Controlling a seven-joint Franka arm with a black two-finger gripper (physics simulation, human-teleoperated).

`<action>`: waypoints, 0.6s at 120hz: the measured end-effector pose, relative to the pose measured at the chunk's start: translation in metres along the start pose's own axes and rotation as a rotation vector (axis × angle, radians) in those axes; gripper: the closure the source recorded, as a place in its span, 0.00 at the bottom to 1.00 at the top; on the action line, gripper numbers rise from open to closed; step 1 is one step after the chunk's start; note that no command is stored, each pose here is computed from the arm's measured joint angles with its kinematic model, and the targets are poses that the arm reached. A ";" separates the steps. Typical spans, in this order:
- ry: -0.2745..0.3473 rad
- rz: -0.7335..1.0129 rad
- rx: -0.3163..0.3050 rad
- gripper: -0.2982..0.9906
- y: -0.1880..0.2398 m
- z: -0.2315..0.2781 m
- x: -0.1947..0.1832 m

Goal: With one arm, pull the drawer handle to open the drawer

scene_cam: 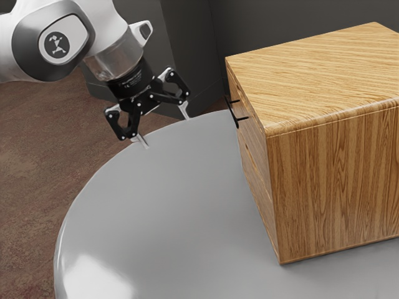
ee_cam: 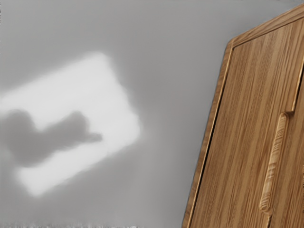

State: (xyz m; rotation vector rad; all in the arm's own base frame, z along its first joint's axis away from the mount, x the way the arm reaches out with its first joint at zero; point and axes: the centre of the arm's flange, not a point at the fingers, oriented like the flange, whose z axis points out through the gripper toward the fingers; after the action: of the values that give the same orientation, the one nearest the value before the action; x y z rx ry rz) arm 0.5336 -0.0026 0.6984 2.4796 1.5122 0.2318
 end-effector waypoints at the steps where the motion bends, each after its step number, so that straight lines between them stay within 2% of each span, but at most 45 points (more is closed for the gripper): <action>1: 0.000 -0.002 0.000 0.23 0.000 0.000 0.000; 50: 0.015 -0.038 -0.017 0.23 0.002 0.000 0.004; 72: 0.026 -0.022 -0.004 0.23 0.020 0.016 0.000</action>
State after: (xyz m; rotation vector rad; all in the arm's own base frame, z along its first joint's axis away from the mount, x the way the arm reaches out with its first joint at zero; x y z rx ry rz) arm 0.5548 -0.0133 0.6884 2.4651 1.5465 0.2641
